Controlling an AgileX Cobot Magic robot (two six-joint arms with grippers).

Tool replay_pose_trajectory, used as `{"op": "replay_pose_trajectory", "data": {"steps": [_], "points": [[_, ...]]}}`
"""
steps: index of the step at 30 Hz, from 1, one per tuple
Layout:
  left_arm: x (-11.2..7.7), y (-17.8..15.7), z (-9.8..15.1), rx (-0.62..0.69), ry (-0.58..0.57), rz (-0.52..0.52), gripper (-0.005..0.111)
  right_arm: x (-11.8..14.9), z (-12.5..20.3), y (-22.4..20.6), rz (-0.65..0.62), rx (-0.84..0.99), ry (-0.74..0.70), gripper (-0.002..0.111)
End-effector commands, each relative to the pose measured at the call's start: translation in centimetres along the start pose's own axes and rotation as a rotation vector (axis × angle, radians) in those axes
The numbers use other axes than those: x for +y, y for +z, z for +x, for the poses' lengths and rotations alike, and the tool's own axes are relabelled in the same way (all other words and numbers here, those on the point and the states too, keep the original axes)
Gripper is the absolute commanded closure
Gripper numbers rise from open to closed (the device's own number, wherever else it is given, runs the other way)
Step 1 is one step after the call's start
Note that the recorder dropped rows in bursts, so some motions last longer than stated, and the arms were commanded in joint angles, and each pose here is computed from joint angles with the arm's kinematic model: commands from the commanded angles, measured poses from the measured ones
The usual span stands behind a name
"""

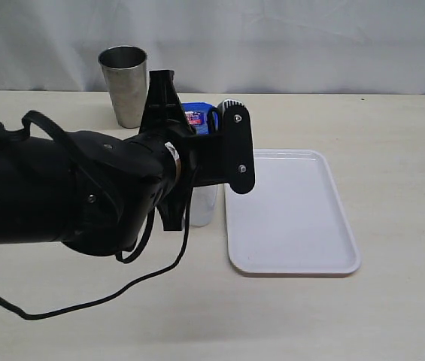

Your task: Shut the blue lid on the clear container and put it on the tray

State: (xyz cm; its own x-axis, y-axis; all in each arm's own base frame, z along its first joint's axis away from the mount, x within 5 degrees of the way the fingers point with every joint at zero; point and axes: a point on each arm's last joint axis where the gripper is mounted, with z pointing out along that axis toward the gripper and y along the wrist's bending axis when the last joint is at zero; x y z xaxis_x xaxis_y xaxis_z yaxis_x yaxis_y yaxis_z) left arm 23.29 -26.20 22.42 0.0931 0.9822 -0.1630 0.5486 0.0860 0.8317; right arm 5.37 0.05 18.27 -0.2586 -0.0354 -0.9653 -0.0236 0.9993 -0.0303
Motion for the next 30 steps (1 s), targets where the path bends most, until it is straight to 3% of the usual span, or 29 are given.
{"op": "replay_pose_trajectory", "data": {"steps": [1, 17, 30], "points": [[-0.20, -0.38, -0.22, -0.019, -0.026, 0.027, 0.107, 0.01, 0.05, -0.01, 0.000, -0.006, 0.002, 0.104], [0.25, -0.66, 0.06, 0.003, -0.014, 0.004, 0.107, 0.01, 0.05, -0.01, 0.000, -0.006, 0.002, 0.104], [0.36, -1.08, -0.33, -0.054, -0.038, 0.030, 0.107, 0.01, 0.05, -0.01, 0.000, -0.006, 0.002, 0.104]]}}
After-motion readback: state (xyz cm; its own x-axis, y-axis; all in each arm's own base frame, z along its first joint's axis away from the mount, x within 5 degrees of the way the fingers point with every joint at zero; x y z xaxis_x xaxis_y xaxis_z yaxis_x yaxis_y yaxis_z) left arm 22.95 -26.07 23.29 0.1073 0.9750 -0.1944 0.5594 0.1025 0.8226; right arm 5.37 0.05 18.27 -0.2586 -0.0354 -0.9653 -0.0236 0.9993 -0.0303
